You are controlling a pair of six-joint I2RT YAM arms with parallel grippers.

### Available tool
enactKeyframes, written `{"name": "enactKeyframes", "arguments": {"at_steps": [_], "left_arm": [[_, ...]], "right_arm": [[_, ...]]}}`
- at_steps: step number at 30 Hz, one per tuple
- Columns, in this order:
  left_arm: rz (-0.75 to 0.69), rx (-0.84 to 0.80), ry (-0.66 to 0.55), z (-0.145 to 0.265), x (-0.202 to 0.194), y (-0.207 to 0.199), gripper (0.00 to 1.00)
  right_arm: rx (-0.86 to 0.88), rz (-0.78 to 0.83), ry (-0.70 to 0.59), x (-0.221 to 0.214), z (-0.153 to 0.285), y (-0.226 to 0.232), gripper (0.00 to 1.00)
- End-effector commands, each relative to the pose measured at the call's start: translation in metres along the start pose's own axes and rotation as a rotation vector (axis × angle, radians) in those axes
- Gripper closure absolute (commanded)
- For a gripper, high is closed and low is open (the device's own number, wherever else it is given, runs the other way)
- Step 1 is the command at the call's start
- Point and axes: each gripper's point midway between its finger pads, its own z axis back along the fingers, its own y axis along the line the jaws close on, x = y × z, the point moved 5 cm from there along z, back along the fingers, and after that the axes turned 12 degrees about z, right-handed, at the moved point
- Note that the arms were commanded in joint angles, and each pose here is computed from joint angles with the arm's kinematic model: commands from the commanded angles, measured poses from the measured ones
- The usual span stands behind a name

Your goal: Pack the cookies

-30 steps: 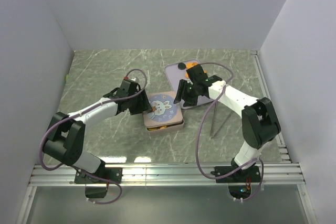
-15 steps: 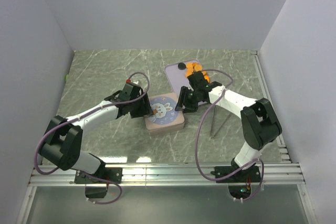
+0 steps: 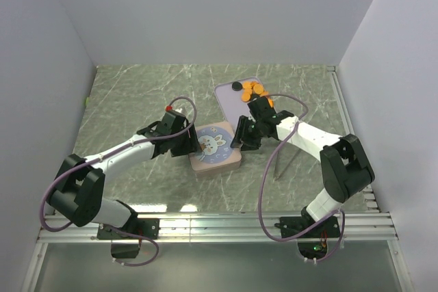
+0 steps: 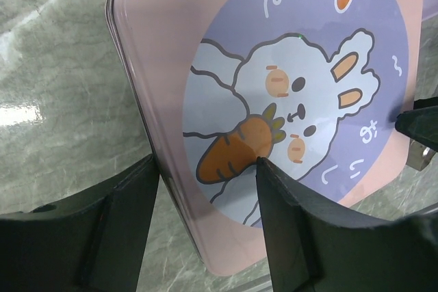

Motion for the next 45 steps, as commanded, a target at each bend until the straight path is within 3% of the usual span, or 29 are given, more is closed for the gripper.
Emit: {"name": "enactKeyframes", "arguments": {"at_steps": [1,15,19,23,31,35,39,45], "left_arm": [[0.004,-0.016,-0.010,0.005,-0.002,-0.003,0.36],[-0.020,-0.018,0.003,0.003,-0.014,0.003,0.38],[-0.032,-0.016,0.005,0.002,-0.015,0.001,0.39],[-0.053,-0.007,0.010,0.001,-0.016,-0.005,0.39],[-0.079,0.024,0.024,-0.003,-0.019,-0.008,0.39],[-0.083,0.025,0.026,-0.002,-0.020,-0.008,0.40],[-0.078,0.019,0.029,-0.001,-0.021,-0.008,0.40],[-0.075,0.020,0.033,-0.002,-0.024,-0.006,0.40]], "right_arm": [[0.018,0.004,-0.046,0.005,0.009,0.004,0.47],[-0.190,0.033,-0.207,0.031,0.063,-0.003,0.48],[0.033,0.093,-0.302,0.042,0.089,0.033,0.50],[0.352,0.162,-0.302,0.044,0.104,0.078,0.59],[0.589,0.121,-0.155,0.016,0.071,0.082,0.84],[0.588,0.059,-0.112,-0.005,0.040,0.056,0.90],[0.565,-0.088,0.019,-0.044,-0.007,0.007,0.94],[0.568,-0.148,0.078,-0.059,-0.027,-0.011,0.99]]}}
